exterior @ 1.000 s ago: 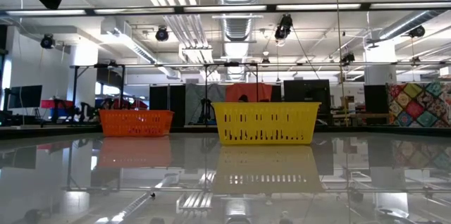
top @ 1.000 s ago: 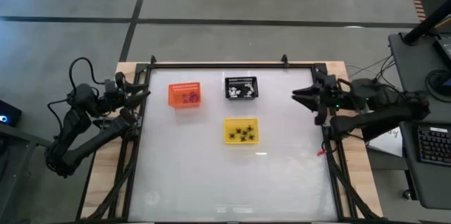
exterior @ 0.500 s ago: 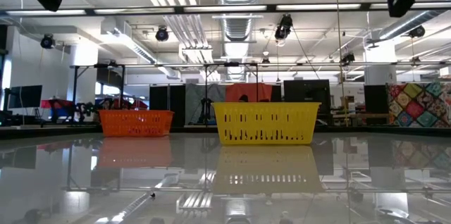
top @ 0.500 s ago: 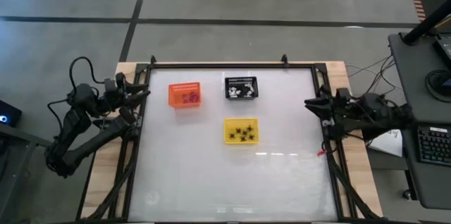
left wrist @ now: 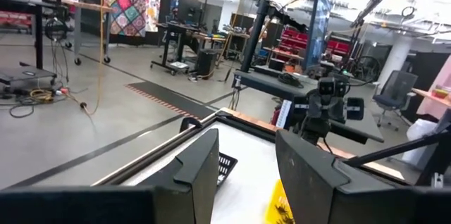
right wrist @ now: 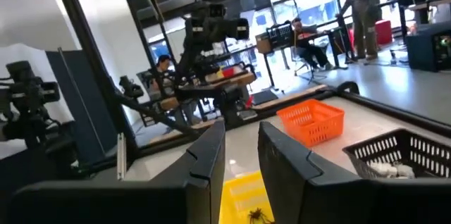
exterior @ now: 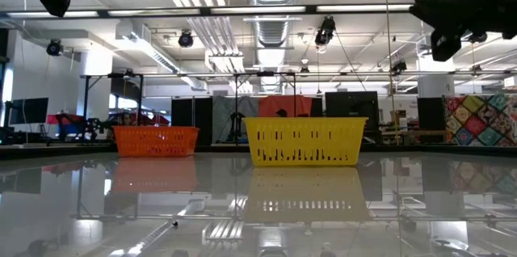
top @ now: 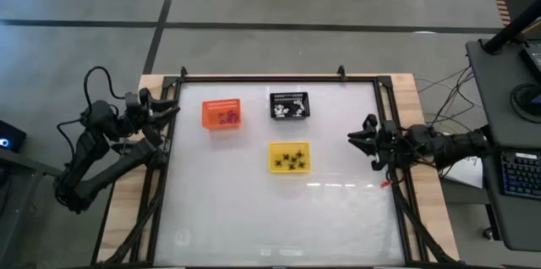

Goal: Sort Halloween decoration
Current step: Return to Home Position

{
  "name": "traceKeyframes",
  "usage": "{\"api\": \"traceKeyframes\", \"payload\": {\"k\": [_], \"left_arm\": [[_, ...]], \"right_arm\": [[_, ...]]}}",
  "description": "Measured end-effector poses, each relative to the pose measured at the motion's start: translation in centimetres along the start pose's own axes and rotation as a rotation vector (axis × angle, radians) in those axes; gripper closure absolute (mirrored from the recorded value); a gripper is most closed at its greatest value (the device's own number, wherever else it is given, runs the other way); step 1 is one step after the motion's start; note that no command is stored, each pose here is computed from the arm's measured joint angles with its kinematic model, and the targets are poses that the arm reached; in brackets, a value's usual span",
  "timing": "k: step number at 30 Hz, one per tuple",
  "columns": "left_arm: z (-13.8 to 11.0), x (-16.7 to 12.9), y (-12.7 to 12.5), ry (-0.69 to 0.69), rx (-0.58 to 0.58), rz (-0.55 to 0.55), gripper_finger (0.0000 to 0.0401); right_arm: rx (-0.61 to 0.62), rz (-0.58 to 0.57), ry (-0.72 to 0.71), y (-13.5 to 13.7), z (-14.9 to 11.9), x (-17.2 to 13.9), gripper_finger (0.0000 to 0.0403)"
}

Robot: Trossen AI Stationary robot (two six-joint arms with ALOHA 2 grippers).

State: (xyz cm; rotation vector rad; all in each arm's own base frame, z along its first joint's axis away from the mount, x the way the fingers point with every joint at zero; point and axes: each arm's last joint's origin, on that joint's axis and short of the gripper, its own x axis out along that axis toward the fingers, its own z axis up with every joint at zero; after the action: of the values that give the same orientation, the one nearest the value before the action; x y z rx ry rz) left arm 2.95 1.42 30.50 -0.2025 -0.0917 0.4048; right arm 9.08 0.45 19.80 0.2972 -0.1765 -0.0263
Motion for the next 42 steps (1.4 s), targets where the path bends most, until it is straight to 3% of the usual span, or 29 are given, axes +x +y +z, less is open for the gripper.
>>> {"api": "traceKeyframes", "payload": {"k": [13, 19, 29, 34, 42], "left_arm": [[0.0, 0.0, 0.0, 0.0, -0.019, 0.0, 0.0276], [0.0, 0.0, 0.0, 0.0, -0.02, 0.0, 0.0276], [0.0, 0.0, 0.0, 0.001, -0.017, -0.001, 0.0276], [0.0, 0.0, 0.0, 0.001, -0.016, -0.001, 0.0276], [-0.2, 0.0, 0.0, 0.02, 0.024, 0.003, 0.0276]], "right_arm": [[-0.058, -0.008, 0.031, -0.5, -1.8, 0.2, 0.0319], [-0.047, -0.032, 0.115, -0.7, -2.6, 0.1, 0.0327], [-0.128, -0.053, 0.222, -0.9, -3.6, 0.6, 0.0319], [-0.07, -0.078, 0.28, -1.1, -4.2, 0.9, 0.0321], [0.146, -0.042, 0.345, -0.9, -4.7, 1.0, 0.0322]]}}
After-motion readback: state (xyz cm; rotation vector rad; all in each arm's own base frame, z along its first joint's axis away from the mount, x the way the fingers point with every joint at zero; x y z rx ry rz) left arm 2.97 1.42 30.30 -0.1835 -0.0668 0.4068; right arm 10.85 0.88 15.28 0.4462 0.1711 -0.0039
